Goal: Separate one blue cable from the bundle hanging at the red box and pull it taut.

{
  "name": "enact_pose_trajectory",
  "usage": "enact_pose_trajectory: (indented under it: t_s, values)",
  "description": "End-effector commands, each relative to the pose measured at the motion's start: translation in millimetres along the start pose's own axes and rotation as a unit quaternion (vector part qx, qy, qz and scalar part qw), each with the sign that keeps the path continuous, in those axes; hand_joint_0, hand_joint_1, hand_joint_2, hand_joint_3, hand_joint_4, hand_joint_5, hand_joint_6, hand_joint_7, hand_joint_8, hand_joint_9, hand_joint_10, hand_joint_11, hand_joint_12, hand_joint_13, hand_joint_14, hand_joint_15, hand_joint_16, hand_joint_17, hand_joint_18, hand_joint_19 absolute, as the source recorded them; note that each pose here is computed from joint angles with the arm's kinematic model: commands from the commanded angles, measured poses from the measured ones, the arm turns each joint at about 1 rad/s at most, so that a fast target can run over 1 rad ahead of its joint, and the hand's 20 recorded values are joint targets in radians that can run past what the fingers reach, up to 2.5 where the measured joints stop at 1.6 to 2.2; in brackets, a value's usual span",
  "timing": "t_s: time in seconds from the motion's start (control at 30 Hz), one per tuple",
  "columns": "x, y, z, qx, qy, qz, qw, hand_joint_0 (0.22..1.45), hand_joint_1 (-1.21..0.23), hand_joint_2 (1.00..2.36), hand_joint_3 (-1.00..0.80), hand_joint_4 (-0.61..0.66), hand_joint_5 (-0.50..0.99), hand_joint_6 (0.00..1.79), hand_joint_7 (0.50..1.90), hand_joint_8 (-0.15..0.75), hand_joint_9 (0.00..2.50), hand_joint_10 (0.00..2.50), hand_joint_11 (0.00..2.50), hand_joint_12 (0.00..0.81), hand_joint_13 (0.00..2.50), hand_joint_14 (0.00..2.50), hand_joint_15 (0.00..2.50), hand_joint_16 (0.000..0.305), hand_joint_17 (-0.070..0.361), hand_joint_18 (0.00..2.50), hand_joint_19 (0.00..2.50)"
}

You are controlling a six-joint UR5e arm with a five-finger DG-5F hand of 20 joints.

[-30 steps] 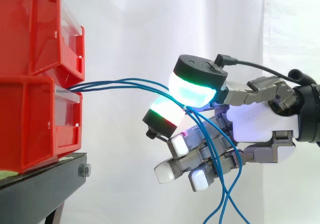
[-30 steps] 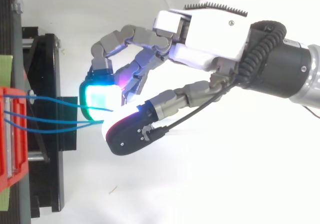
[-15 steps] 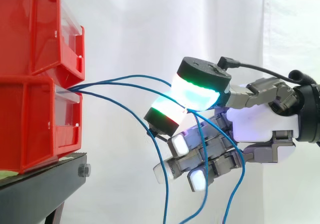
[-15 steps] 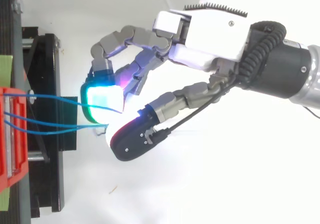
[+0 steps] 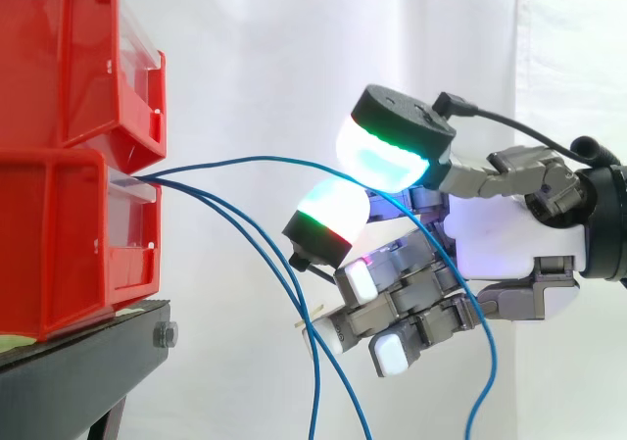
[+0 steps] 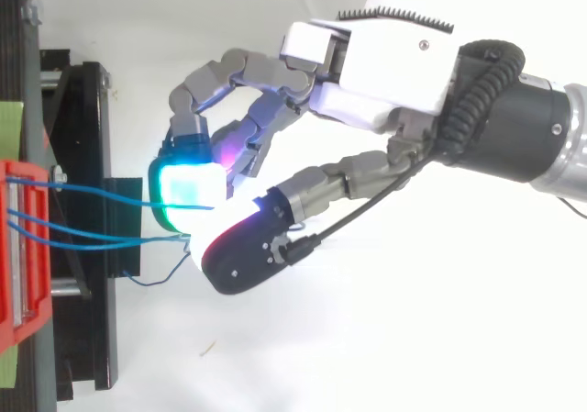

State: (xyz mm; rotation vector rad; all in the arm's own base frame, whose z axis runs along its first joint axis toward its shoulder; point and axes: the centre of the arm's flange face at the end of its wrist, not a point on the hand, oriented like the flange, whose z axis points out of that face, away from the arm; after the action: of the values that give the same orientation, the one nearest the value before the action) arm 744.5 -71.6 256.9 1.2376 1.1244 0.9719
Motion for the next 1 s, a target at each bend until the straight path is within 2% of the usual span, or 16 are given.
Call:
enact_pose_trajectory:
  t_s: [0.0,0.07,0.13,0.2,0.3,0.37,0.53,0.67,0.77,0.97]
  values:
    - [0.9,0.1,-0.1,0.0,0.001,0.0,1.0,0.47,-0.62,1.0,-0.5,0.11,-0.14,0.85,1.01,0.345,1.05,0.02,0.74,0.37,0.82,0.01,0.38,0.047,0.106,0.91,0.62]
    - [0.9,0.1,-0.1,0.0,0.001,0.0,1.0,0.47,-0.59,1.0,-0.5,0.11,-0.13,0.85,1.0,0.347,1.05,0.02,0.74,0.371,0.82,0.01,0.38,0.048,0.107,0.91,0.62]
    - [0.9,0.1,-0.1,0.0,0.001,0.0,1.0,0.51,-0.51,1.0,-0.5,0.1,-0.13,0.84,1.02,0.335,1.05,0.02,0.74,0.355,0.82,0.01,0.38,0.044,0.1,0.89,0.65]
    - [2.1,0.2,-0.3,0.0,0.001,0.0,1.0,0.56,-0.5,1.0,-0.5,0.09,-0.13,0.83,1.06,0.324,1.05,0.02,0.75,0.345,0.81,0.01,0.39,0.042,0.094,0.87,0.67]
    - [2.1,0.2,-0.3,0.0,0.001,0.0,1.0,0.61,-0.6,1.0,-0.5,0.07,-0.13,0.84,1.11,0.324,1.05,0.02,0.76,0.337,0.81,0.01,0.4,0.041,0.091,0.86,0.68]
    - [1.8,0.2,-0.3,0.0,0.0,0.0,1.0,0.61,-0.69,1.01,-0.41,0.08,-0.14,0.84,1.21,0.325,1.04,0.02,0.77,0.341,0.81,0.02,0.4,0.041,0.092,0.86,0.67]
    - [2.7,0.3,-0.4,0.0,0.0,0.0,1.0,0.63,-0.8,1.01,-0.27,0.08,-0.15,0.88,1.2,0.344,1.04,0.02,0.77,0.362,0.82,0.01,0.39,0.044,0.1,0.89,0.65]
    - [4.7,0.5,-0.6,0.0,0.0,0.001,1.0,0.63,-0.81,1.01,-0.17,0.02,-0.15,0.92,1.15,0.35,1.06,0.02,0.81,0.369,0.84,0.01,0.4,0.046,0.103,0.92,0.63]
    - [4.6,0.4,-0.9,0.001,-0.005,0.006,1.0,0.63,-0.81,1.01,-0.13,-0.01,-0.14,0.92,1.14,0.355,1.08,0.02,0.82,0.369,0.85,0.01,0.39,0.046,0.104,0.93,0.63]
    - [5.6,-0.2,-1.9,0.005,-0.009,0.02,0.9997,0.63,-0.81,1.01,-0.11,-0.04,-0.14,0.92,1.15,0.367,1.18,0.02,0.92,0.375,0.88,0.01,0.39,0.047,0.107,0.95,0.62]
